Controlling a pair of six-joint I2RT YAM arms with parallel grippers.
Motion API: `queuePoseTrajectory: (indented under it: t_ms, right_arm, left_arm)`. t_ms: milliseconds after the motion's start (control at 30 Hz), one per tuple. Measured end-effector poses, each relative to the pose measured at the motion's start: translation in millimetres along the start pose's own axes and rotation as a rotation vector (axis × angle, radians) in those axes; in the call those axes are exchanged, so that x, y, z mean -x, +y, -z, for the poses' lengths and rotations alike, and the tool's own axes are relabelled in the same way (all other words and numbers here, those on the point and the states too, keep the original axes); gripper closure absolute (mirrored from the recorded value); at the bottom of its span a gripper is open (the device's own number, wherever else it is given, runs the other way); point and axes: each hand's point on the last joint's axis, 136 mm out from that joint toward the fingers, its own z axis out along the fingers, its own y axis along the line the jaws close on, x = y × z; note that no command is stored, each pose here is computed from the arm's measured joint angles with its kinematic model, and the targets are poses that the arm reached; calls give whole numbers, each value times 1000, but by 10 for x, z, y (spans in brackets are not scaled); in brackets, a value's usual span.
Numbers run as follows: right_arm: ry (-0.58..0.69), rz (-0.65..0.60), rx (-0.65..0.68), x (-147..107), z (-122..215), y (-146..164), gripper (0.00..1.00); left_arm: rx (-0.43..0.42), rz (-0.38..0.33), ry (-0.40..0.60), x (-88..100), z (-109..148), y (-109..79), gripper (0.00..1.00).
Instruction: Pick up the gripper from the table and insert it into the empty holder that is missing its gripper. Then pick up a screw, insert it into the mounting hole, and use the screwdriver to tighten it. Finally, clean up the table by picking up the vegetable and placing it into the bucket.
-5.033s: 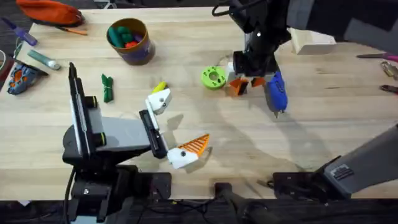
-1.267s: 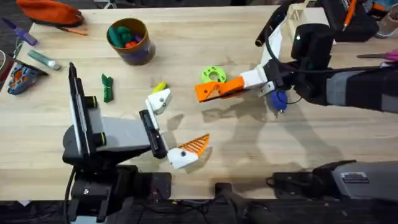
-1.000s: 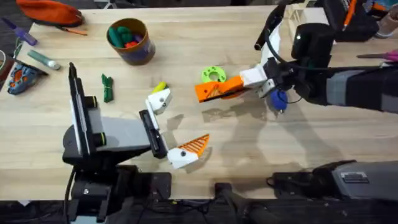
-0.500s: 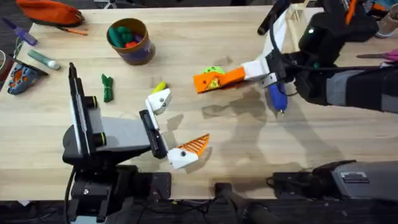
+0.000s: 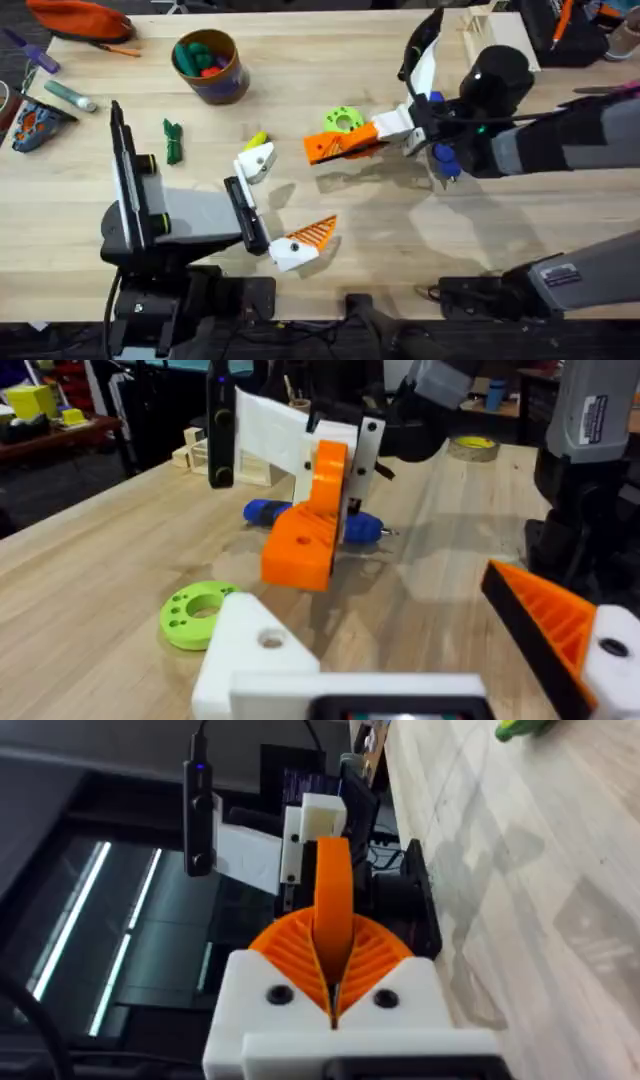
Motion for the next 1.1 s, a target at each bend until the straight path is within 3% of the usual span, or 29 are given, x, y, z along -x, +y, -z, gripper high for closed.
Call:
queuePoseTrajectory:
  t_ms: [200, 1100]
  right_arm:
    - [38, -66, 8, -41, -46, -32, 990]
    - [157, 36, 37, -107, -395, 27, 990]
  left_arm:
    - [0, 0, 0, 0, 0, 0, 14]
    - [0, 0, 0, 0, 0, 0, 13]
